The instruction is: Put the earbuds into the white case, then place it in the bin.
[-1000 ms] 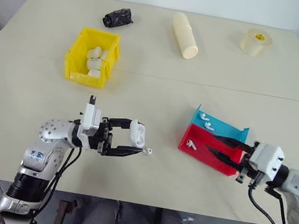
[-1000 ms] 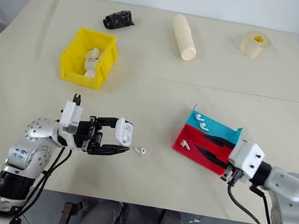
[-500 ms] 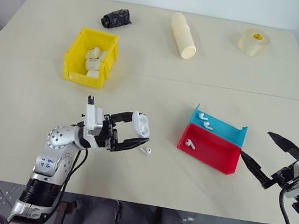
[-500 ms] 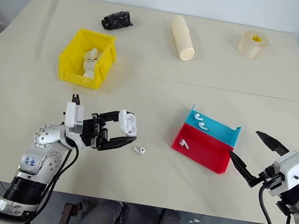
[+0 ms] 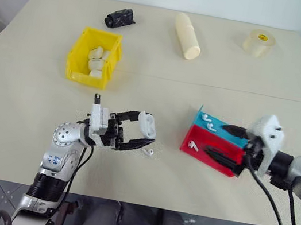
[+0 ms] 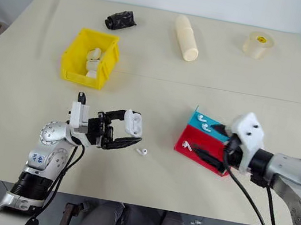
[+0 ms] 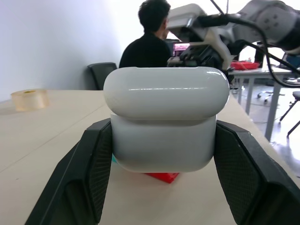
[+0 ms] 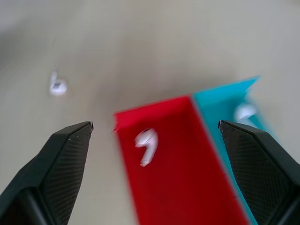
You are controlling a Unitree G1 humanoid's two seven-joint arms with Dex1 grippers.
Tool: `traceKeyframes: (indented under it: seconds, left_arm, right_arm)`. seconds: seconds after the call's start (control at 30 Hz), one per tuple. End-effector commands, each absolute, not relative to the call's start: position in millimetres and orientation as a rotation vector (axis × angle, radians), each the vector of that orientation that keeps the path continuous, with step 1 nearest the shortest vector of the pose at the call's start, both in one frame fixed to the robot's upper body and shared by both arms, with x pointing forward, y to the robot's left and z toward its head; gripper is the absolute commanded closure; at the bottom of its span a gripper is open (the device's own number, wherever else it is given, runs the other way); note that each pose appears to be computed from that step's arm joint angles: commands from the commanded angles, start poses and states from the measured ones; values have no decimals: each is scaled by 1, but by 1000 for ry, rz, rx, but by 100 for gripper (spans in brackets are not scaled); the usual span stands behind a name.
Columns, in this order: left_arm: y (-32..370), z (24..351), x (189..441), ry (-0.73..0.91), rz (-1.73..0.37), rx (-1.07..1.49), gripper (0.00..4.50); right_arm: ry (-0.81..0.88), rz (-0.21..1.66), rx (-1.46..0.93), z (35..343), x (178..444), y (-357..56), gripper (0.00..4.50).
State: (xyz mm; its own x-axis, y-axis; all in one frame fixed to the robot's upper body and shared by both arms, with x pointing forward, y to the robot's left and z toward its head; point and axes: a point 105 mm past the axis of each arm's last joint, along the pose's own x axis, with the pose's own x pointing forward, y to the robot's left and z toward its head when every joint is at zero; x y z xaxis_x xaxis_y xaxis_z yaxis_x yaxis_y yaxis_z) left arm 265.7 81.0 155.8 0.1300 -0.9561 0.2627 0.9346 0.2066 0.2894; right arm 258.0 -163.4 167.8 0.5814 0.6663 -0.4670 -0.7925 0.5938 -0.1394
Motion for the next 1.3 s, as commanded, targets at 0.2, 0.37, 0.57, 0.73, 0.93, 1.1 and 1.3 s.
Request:
traceKeyframes:
  seconds: [0.2,0.37,0.57,0.73,0.93,1.1,1.3]
  left_arm:
    - [65,161,246,-490,-1513,52,170]
    - [58,164,245,-501,-1525,44,170]
    - [57,165,245,-502,-1530,44,170]
    - [58,166,244,-497,-1530,48,170]
    - [58,167,243,-496,-1523,50,170]
    - [59,168,242,-491,-1517,49,170]
    - [59,169,241,-486,-1513,48,170]
  right_arm:
    - [625,817,-435,156,264,-150,2]
    - [649,809,-528,154,277,-142,2]
    - [641,810,-625,155,294,-134,2]
    - [651,824,-680,153,301,-128,2]
    - [660,834,-693,151,304,-126,2]
    - [672,858,-715,147,303,-124,95]
    - [678,859,-729,144,303,-124,237]
